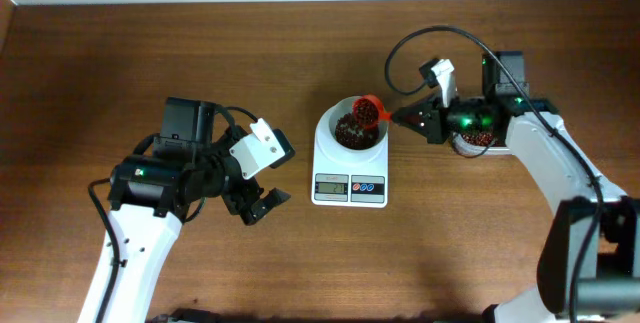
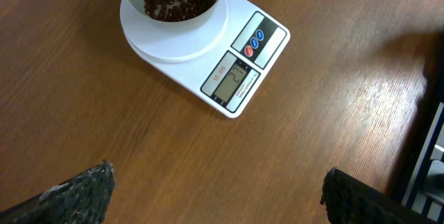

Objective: Scoop and weigh 50g on scale
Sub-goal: 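Tilt the scoop and pour beans gradually into the white bowl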

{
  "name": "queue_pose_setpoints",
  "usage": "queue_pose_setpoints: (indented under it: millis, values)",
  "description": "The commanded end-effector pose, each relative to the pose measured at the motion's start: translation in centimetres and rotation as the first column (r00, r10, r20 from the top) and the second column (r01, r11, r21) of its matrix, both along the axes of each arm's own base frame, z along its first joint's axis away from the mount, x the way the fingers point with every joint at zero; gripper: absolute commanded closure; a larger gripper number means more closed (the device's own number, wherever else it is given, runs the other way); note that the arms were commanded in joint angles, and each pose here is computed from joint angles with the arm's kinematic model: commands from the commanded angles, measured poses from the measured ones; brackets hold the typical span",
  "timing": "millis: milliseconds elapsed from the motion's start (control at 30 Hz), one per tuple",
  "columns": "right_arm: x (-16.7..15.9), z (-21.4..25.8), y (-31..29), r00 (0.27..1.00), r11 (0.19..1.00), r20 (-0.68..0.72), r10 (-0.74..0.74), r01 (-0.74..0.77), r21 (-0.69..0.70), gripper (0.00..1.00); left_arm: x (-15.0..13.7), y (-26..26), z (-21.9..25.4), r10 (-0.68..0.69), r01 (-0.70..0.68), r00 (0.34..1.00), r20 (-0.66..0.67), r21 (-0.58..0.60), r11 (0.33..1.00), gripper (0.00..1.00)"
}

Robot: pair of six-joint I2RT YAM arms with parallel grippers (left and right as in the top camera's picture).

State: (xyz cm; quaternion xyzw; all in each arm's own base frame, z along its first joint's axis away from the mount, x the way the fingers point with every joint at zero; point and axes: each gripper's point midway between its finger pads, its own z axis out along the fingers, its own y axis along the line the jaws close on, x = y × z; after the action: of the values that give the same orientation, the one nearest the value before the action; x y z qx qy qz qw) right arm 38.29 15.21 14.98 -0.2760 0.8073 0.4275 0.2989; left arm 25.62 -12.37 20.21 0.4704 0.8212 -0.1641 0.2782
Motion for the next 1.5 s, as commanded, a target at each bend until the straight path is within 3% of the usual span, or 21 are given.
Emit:
queue_pose_setpoints:
  millis: [0,300,400,1467]
  values:
    - [0.1,2.3,0.1,0.993,0.998,0.114,0.0,0.007,-0.06,0.96,0.3,0.1,1.0,-0.001,0.001,0.999,0.034,-0.005,1.0,0.01]
    - [-0.2,1.8,1.0,0.993,0.993,0.117,0.01,0.003,-0.116,0.96,0.3,0.1,1.0,-0.001,0.001,0.999,0.034,-0.005,1.0,0.01]
    - [0.4,1.0,0.8,0.99,0.977,0.143,-0.018,0.048,-0.208,0.96,0.2,0.1,1.0,-0.001,0.001,0.999,0.034,-0.006,1.0,0.01]
    - [-0.4,2.6,1.5,0.993,0.989,0.12,-0.019,0.037,-0.145,0.96,0.2,0.1,1.0,-0.001,0.001,0.999,0.034,-0.006,1.0,0.01]
